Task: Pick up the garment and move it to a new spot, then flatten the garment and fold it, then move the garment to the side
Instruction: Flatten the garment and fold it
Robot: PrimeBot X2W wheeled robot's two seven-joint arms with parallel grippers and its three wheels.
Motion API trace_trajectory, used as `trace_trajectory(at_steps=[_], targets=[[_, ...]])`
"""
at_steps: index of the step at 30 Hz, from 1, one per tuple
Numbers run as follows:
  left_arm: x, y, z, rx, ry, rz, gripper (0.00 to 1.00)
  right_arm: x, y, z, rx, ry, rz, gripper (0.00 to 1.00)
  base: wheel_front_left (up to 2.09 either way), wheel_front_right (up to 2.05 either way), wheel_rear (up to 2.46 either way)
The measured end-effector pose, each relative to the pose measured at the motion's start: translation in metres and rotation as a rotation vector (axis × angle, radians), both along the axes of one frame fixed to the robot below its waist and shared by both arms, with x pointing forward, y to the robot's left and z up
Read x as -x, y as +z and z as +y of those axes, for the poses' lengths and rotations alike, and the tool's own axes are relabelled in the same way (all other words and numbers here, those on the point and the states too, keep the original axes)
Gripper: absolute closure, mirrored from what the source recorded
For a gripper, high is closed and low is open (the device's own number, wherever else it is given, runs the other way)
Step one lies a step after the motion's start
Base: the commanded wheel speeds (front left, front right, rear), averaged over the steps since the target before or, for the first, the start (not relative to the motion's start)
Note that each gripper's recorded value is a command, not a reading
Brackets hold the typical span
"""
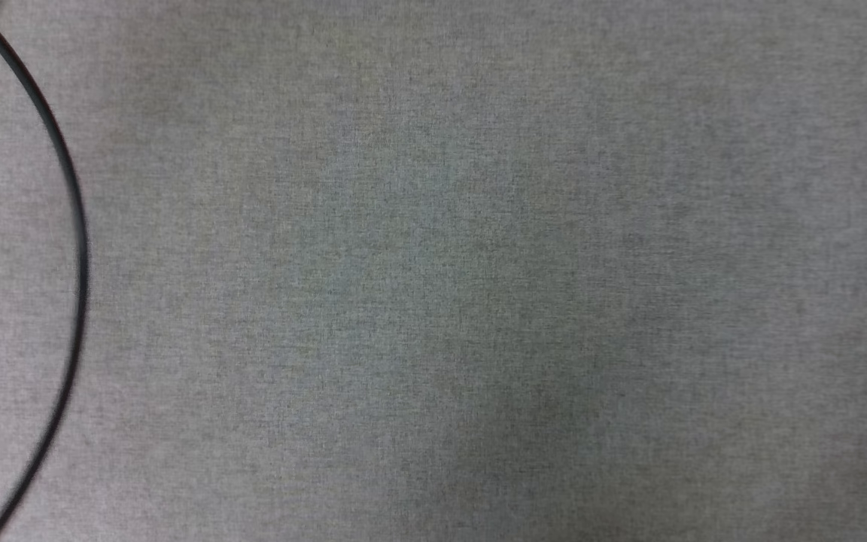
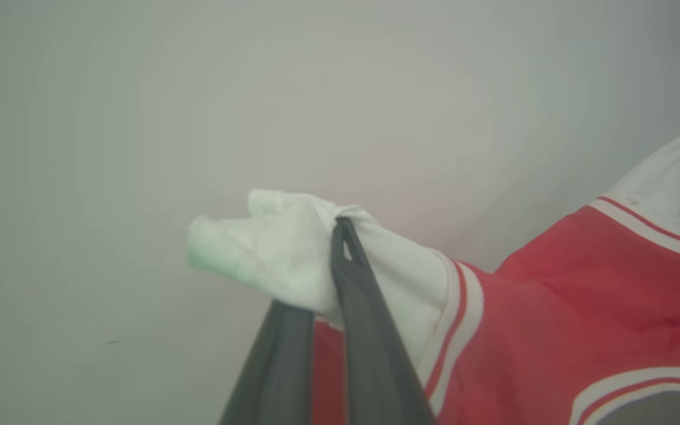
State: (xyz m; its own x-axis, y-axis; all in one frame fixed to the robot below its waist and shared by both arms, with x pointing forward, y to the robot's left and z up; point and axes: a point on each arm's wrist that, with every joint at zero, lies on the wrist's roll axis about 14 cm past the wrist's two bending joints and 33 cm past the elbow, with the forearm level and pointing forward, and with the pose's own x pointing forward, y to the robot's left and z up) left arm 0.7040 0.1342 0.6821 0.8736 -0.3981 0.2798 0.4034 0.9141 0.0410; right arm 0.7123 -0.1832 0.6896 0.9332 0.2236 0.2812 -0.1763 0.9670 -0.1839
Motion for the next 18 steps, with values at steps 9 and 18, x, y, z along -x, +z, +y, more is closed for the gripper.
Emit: trace_trajectory(at_steps=[9, 18], targets=[[0.035, -0.098, 0.03, 0.062, 0.049, 0.189, 1.0, 0.033, -0.094, 0.007, 0.006, 0.045, 0.17, 1.0, 0.0, 0.0, 0.0], [0.11, -0.162, 0.045, 0.127, 0.102, 0.355, 1.0, 0.108, -0.166, -0.011, -0.002, 0.042, 0.335, 1.0, 0.0, 0.0, 0.0]])
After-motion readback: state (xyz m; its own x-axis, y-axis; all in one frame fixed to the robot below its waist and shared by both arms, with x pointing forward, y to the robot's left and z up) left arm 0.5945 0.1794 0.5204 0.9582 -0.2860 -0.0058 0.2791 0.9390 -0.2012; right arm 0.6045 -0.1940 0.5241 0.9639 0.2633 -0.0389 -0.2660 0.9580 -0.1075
